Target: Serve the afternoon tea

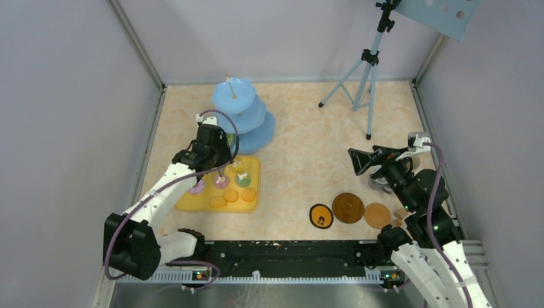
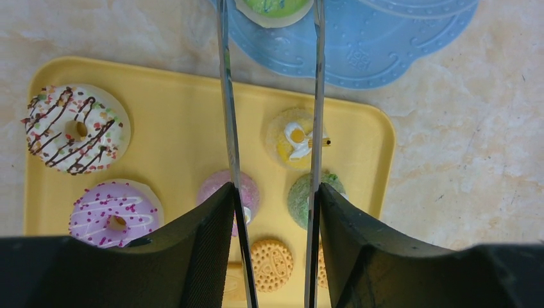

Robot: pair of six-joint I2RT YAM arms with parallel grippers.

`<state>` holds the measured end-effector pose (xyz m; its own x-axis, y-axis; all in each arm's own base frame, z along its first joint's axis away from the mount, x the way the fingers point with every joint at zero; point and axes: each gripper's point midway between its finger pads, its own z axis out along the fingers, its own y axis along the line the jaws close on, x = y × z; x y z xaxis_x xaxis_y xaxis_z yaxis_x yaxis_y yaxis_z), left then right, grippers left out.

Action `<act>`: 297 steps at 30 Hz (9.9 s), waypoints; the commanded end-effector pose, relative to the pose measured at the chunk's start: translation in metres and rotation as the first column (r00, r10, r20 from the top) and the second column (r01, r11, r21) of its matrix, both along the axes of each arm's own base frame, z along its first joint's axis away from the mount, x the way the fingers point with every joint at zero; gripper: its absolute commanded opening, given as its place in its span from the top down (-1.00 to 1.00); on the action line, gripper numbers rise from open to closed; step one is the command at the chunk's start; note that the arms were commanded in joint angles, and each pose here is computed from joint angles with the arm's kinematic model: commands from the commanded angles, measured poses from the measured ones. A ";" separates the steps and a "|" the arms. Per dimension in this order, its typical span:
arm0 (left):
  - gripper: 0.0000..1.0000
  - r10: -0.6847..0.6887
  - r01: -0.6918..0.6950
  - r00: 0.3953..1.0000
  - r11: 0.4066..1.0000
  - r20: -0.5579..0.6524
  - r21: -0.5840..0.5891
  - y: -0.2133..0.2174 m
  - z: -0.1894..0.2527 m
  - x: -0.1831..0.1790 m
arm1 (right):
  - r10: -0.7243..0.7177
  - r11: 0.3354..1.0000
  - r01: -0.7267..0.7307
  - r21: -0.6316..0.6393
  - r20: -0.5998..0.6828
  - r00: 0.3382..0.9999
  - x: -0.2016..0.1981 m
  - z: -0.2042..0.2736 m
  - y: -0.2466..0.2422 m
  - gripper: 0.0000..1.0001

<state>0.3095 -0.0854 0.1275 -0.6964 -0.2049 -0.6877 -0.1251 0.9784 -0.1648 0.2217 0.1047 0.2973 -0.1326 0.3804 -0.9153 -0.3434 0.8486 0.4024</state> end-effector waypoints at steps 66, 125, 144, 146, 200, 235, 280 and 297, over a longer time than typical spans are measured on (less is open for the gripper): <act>-0.16 0.335 -0.313 0.913 0.941 -0.232 0.127 0.090 0.036 -0.075 | 0.265 0.964 -0.260 -0.058 0.105 0.959 -0.005 -0.008 0.062 -0.97; 0.24 -0.045 0.031 0.995 0.987 -0.084 -0.157 -0.018 0.062 -0.084 | 0.145 0.978 -0.144 -0.150 -0.003 0.989 0.010 -0.018 0.042 -0.96; 0.25 -0.208 0.203 0.978 0.971 -0.025 -0.123 -0.122 0.054 -0.045 | 0.040 0.982 -0.044 -0.182 -0.023 0.999 0.014 -0.023 0.022 -0.96; 0.25 -0.186 0.182 0.982 0.979 -0.032 -0.092 -0.114 0.052 -0.047 | 0.039 0.982 -0.043 -0.183 -0.025 0.999 0.014 -0.022 0.022 -0.96; 0.19 -0.081 0.058 0.985 0.988 0.155 0.144 -0.163 0.038 0.088 | 0.080 0.983 -0.086 -0.161 -0.046 0.996 0.009 -0.036 0.029 -0.96; -0.01 0.053 -0.093 0.986 0.963 0.160 0.253 -0.128 -0.021 0.111 | 0.094 0.982 -0.101 -0.157 -0.054 0.994 0.005 -0.042 0.030 -0.96; -0.11 -0.272 0.272 0.962 0.962 0.007 0.001 -0.063 0.097 -0.089 | 0.134 0.980 -0.138 -0.146 -0.037 0.990 0.003 -0.040 0.037 -0.96; -0.22 0.327 -0.310 0.916 0.945 -0.231 0.106 0.084 0.084 -0.118 | 0.179 0.974 -0.181 -0.134 -0.025 0.983 -0.003 -0.036 0.043 -0.96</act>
<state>0.2021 -0.0080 0.2115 -0.7526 -0.3443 -0.5613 -0.4153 0.9097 -0.0012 0.2223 0.1428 0.2454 -0.2361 0.1943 -0.9521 -0.4556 0.8433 0.2851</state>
